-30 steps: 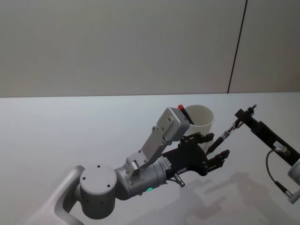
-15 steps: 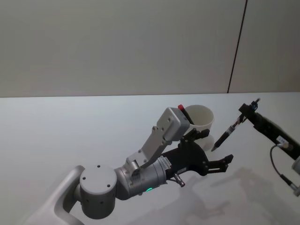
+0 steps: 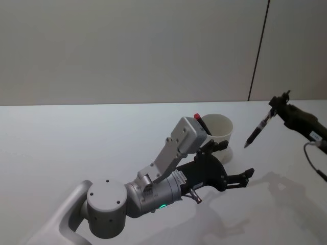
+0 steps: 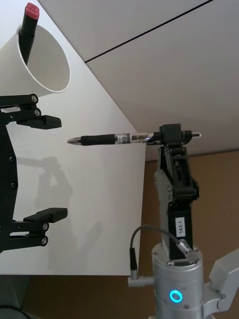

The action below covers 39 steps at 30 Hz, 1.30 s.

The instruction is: Place the pen into the pen holder.

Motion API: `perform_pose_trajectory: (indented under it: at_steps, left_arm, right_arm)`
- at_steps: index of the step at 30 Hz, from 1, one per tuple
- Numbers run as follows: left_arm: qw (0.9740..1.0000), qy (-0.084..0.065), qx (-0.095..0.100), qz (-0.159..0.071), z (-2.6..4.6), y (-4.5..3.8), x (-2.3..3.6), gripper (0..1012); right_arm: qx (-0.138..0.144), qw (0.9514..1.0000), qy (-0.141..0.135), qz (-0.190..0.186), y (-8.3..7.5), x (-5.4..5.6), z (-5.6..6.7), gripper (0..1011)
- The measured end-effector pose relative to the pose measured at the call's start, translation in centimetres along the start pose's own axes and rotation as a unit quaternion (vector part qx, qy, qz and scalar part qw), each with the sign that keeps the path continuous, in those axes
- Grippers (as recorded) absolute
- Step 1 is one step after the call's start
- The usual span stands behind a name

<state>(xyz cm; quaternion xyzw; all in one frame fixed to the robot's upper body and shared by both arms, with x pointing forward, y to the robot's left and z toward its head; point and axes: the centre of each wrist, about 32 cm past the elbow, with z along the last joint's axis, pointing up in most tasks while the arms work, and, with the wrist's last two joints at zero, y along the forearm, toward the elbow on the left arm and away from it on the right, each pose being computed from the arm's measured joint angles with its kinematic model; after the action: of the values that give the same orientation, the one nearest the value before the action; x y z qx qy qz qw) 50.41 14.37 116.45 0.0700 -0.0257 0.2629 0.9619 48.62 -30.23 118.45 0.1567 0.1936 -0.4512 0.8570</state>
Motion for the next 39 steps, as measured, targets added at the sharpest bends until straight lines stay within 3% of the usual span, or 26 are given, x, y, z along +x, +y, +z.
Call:
perform_pose_trajectory:
  at_steps: [9, 20, 39]
  left_arm:
    - [1.0000, 0.000, 0.000, 0.000, 0.00, 0.00, 0.00, 1003]
    - [1.0000, 0.000, 0.000, 0.000, 0.00, 0.00, 0.00, 1003]
    - [1.0000, 0.000, 0.000, 0.000, 0.00, 0.00, 0.00, 1003]
  right_arm:
    - [0.002, 0.9987, -0.038, 0.034, 1.6, 1.9, 1.7, 131]
    - [0.002, 0.9955, -0.065, 0.069, 4.1, 3.6, 3.1, 131]
    - [-0.027, 0.9917, -0.078, 0.098, 8.7, 6.1, 3.0, 131]
